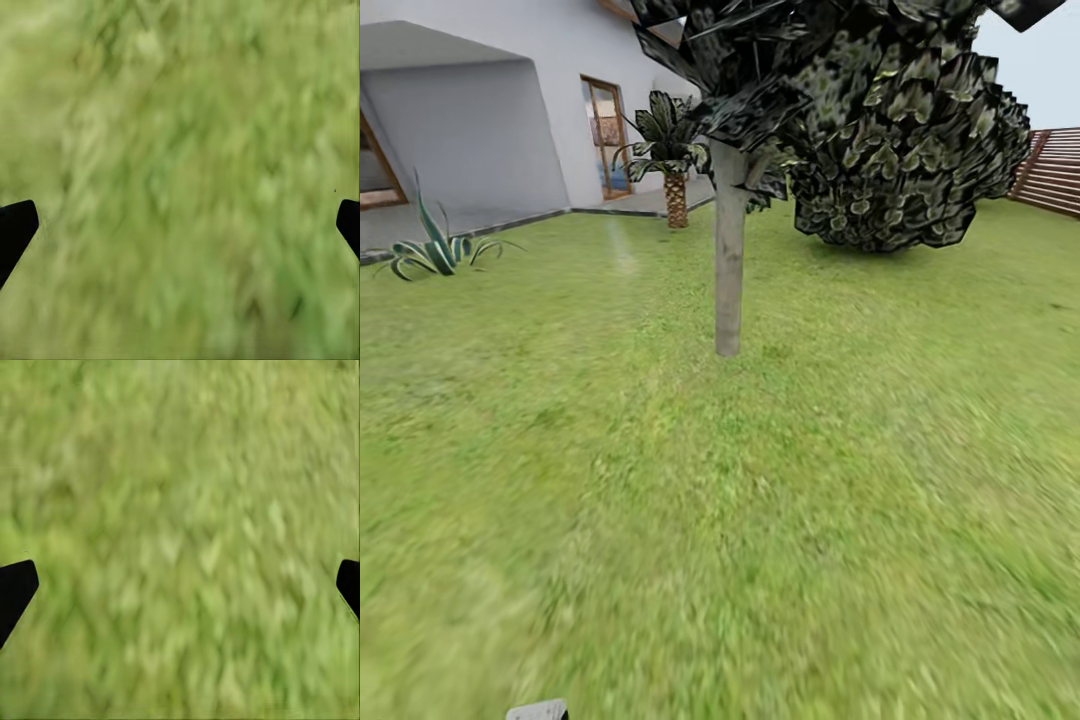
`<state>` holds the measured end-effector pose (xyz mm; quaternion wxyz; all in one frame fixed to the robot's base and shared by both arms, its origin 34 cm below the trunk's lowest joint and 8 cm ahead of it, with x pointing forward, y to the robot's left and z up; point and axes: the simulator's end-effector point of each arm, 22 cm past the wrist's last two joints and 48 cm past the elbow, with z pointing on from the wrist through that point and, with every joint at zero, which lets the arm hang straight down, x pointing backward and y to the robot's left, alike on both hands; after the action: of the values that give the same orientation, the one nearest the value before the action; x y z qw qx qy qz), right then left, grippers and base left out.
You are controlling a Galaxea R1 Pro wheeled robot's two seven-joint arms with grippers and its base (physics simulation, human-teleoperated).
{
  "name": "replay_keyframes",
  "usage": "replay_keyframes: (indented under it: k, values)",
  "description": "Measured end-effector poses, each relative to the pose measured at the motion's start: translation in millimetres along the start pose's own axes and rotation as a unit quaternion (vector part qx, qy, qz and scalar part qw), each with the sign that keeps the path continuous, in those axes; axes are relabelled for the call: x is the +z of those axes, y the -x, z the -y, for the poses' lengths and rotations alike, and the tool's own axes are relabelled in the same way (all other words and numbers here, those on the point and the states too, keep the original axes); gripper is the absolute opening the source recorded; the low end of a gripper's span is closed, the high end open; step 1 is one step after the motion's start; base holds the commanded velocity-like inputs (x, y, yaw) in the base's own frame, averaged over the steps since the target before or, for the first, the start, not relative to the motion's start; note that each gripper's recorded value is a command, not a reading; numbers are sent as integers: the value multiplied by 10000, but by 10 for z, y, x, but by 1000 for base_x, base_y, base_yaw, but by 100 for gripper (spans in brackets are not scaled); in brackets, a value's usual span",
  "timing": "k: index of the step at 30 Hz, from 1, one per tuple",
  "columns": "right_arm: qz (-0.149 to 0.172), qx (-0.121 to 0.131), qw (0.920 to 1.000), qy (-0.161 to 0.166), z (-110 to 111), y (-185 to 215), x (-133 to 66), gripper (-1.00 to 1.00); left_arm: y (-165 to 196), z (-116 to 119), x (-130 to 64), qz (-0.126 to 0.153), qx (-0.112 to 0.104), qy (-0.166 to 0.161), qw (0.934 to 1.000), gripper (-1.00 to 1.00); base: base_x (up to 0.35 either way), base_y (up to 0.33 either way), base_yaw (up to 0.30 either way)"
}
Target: Pick up the pesticide atomizer in the garden and spray insectifuge to fully cover both potted plants in the garden.
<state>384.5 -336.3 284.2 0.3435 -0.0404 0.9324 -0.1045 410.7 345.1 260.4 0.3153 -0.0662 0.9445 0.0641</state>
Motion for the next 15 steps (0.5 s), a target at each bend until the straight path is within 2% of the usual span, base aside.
replay_keyframes:
  k: [15]
  values:
    - [0, -1, 10000, -1, 1, 0, 0, 100, 1, -5, 0, 2, 2, 3, 10000, 100, 337, 0, 277]
